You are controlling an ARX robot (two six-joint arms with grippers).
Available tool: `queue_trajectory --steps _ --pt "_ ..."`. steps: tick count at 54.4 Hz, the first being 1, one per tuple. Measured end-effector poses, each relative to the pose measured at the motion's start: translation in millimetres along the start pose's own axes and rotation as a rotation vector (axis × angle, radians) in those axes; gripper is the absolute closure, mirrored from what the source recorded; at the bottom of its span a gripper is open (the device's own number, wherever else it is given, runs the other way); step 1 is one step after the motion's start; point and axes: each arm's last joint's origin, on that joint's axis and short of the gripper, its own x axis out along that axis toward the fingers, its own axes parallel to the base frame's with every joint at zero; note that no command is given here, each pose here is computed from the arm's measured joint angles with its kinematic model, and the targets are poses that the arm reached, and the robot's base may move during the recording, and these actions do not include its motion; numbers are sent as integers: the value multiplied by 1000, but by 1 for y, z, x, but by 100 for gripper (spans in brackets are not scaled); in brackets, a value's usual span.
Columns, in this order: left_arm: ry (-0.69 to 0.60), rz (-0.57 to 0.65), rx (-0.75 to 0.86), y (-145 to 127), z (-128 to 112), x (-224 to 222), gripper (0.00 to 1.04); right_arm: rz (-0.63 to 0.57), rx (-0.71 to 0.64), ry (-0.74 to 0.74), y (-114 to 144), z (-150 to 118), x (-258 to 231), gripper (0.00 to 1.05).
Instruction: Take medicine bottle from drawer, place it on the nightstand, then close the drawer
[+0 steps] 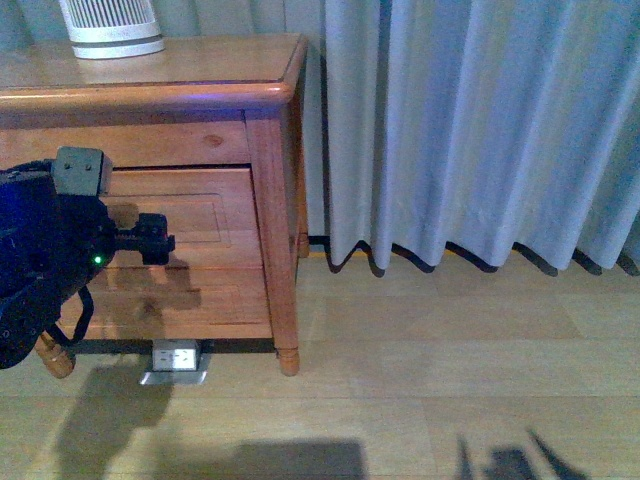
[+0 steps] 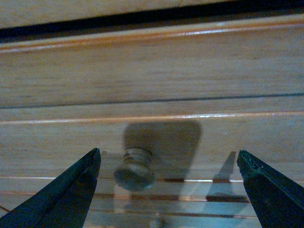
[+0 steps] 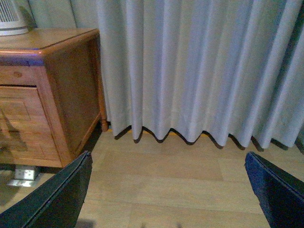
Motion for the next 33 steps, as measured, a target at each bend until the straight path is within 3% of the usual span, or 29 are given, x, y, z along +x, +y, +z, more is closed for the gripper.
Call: queue_trajectory --steps 6,13,18,23,33 --pt "10 1 1 0 -3 2 39 0 0 0 0 0 0 7" --pt "16 8 -4 3 -3 3 49 0 0 0 0 0 0 7" --pt "23 8 -4 4 -5 4 43 0 0 0 0 0 0 7" --pt "32 11 -4 4 -9 4 47 0 0 0 0 0 0 7" --pt "39 27 -7 10 -11 4 75 0 0 0 0 0 0 7"
